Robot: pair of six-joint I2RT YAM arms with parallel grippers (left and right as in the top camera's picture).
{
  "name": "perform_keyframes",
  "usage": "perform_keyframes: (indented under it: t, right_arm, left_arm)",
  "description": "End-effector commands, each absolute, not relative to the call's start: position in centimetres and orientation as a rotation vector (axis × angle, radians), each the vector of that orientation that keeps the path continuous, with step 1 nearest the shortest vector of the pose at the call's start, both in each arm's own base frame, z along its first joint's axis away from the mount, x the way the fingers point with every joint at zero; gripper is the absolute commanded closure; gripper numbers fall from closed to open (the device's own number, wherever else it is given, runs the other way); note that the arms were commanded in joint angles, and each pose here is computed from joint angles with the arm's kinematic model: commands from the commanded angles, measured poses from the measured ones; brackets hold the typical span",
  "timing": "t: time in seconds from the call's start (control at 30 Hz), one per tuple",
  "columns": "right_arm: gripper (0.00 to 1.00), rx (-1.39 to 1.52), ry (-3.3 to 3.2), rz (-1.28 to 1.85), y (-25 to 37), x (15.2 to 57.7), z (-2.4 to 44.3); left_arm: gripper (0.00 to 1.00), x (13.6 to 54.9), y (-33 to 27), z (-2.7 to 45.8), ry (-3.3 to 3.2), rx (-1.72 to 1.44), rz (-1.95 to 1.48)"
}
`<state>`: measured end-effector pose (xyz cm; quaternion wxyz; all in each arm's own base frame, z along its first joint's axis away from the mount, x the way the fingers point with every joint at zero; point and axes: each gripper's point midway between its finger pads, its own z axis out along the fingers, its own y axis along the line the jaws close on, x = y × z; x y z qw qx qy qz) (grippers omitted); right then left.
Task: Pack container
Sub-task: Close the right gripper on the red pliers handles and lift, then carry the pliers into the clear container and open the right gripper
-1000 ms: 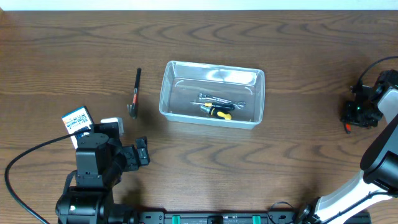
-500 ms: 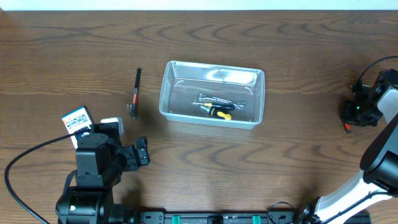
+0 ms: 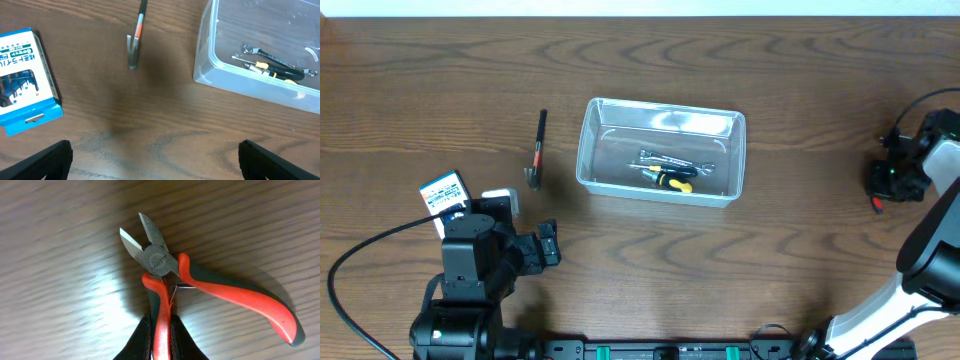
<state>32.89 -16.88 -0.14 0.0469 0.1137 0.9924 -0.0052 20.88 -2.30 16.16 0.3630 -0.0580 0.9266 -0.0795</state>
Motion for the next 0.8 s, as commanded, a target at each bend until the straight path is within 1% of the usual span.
perform_keyframes:
  t: [0.0, 0.17, 0.23, 0.3, 0.37, 0.43, 0.47, 0.67, 0.77]
  right_arm:
    - [0.99, 0.223, 2.938, -0.04, -14.4, 36.4, 4.3]
    - [0.99, -0.099, 2.756, -0.092, -8.7, 40.4, 14.1]
    - [0.99, -0.235, 2.661, -0.1, -5.3, 41.4, 18.1]
    - [0.99, -0.363, 2.57, -0.095, -1.7, 42.0, 21.2]
    - [0.99, -0.516, 2.498, -0.081, 2.2, 42.0, 22.9]
    - [0.99, -0.68, 2.456, -0.058, 6.1, 41.4, 23.1]
    - [0.99, -0.792, 2.444, -0.042, 8.5, 40.8, 22.6]
    - [0.99, -1.246, 2.381, 0.031, 17.6, 37.9, 18.7]
    - [0.99, -1.351, 2.366, 0.064, 20.7, 37.7, 16.2]
  left_arm:
    - [0.02, 21.2, -2.0, 17.0, 2.36, -0.168, -0.195]
    - [0.02, 21.2, -2.0, 17.0, 2.36, -0.168, -0.195]
    - [0.02, 21.2, -2.0, 17.0, 2.36, -0.168, -0.195]
    - [0.02, 21.2, -2.0, 17.0, 2.36, -0.168, -0.195]
    - [0.02, 21.2, -2.0, 17.0, 2.36, -0.168, -0.195]
    - [0.02, 21.2, -2.0, 17.0, 2.36, -0.168, -0.195]
    - [0.02, 21.2, -2.0, 17.0, 2.36, -0.169, -0.195]
    - [0.02, 21.2, -2.0, 17.0, 2.36, -0.169, -0.195]
    - [0.02, 21.2, -2.0, 17.0, 2.36, -0.169, -0.195]
